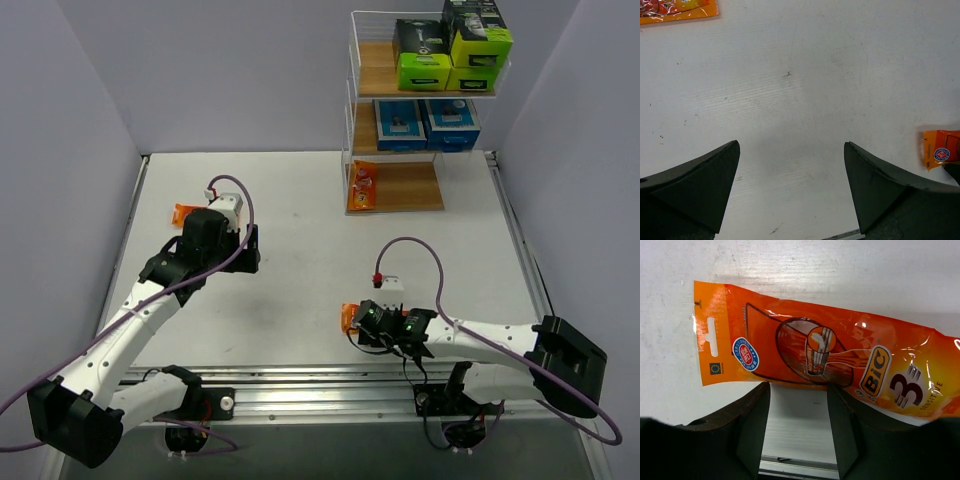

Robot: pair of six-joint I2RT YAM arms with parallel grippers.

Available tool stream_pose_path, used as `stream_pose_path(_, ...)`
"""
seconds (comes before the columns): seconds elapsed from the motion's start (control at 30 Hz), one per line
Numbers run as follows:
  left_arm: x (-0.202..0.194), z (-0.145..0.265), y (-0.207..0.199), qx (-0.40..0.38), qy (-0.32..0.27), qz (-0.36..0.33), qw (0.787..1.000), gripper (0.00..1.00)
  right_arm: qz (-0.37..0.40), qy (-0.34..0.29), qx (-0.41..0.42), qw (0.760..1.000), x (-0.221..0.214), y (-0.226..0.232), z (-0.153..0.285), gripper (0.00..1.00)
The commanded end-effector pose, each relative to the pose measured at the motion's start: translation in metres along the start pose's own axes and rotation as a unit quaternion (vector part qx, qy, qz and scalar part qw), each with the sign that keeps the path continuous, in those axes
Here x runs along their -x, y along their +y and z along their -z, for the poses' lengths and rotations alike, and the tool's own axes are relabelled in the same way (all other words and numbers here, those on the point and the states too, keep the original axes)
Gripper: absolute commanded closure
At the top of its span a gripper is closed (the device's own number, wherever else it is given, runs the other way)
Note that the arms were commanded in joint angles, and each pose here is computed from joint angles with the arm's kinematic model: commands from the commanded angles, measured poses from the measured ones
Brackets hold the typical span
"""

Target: Place and organize the shaving razors onto the shelf

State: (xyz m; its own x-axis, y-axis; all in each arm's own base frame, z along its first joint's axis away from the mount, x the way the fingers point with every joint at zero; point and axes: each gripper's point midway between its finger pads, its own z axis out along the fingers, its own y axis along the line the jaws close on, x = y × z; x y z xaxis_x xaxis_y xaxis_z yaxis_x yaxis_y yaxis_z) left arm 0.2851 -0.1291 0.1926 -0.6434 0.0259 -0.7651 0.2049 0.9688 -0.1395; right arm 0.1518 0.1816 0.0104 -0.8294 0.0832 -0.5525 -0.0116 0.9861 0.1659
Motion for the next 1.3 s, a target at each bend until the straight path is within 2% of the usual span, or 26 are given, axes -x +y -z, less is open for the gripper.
stream_pose_path(0.0, 0.019, 0.007, -0.008, -0.016, -0.023, -0.004, 1.0, 0.06, -0.017, -0.038, -0.009, 0.999, 0.021, 0.007, -0.007, 0.55)
stream_pose_path(0.13, 0.019, 0.008, -0.009, -0.02, -0.023, -0.004, 1.0, 0.06, -0.015, -0.036, -0.016, 0.999, 0.038, 0.004, -0.026, 0.54)
stream_pose_path(0.33, 0.019, 0.009, -0.011, -0.024, -0.024, -0.004, 0.999, 0.06, -0.039, -0.069, -0.022, 0.997, 0.106, 0.006, -0.057, 0.51)
stream_pose_path(0.43, 0.02, 0.009, -0.011, -0.025, -0.026, -0.005, 0.999, 0.06, -0.049, -0.086, 0.014, 0.995, 0.149, 0.029, -0.069, 0.5)
stream_pose_path(0.6, 0.019, 0.01, -0.01, -0.021, -0.025, -0.005, 0.999, 0.06, -0.047, -0.122, 0.091, 0.987, 0.207, 0.075, -0.059, 0.46)
stream_pose_path(0.7, 0.019, 0.01, -0.011, -0.021, -0.025, -0.006, 0.999, 0.06, -0.067, -0.145, 0.12, 0.98, 0.232, 0.074, -0.04, 0.46)
stream_pose_path(0.8, 0.02, 0.011, -0.012, -0.025, -0.026, -0.007, 0.999, 0.06, -0.072, -0.163, 0.109, 0.978, 0.238, 0.049, -0.023, 0.46)
stream_pose_path(0.9, 0.02, 0.011, -0.014, -0.03, -0.028, -0.006, 0.999, 0.06, -0.075, -0.161, 0.089, 0.98, 0.226, 0.025, -0.013, 0.46)
stream_pose_path(1.07, 0.019, 0.01, -0.016, -0.034, -0.025, -0.006, 0.999, 0.06, -0.091, -0.132, 0.045, 0.986, 0.185, -0.008, -0.017, 0.53)
stream_pose_path(1.23, 0.018, 0.009, -0.016, -0.032, -0.023, -0.006, 0.999, 0.06, -0.106, -0.113, 0.027, 0.988, 0.153, -0.026, -0.028, 0.52)
stream_pose_path(1.27, 0.018, 0.009, -0.016, -0.032, -0.023, -0.007, 0.999, 0.06, -0.111, -0.112, 0.017, 0.987, 0.149, -0.03, -0.031, 0.49)
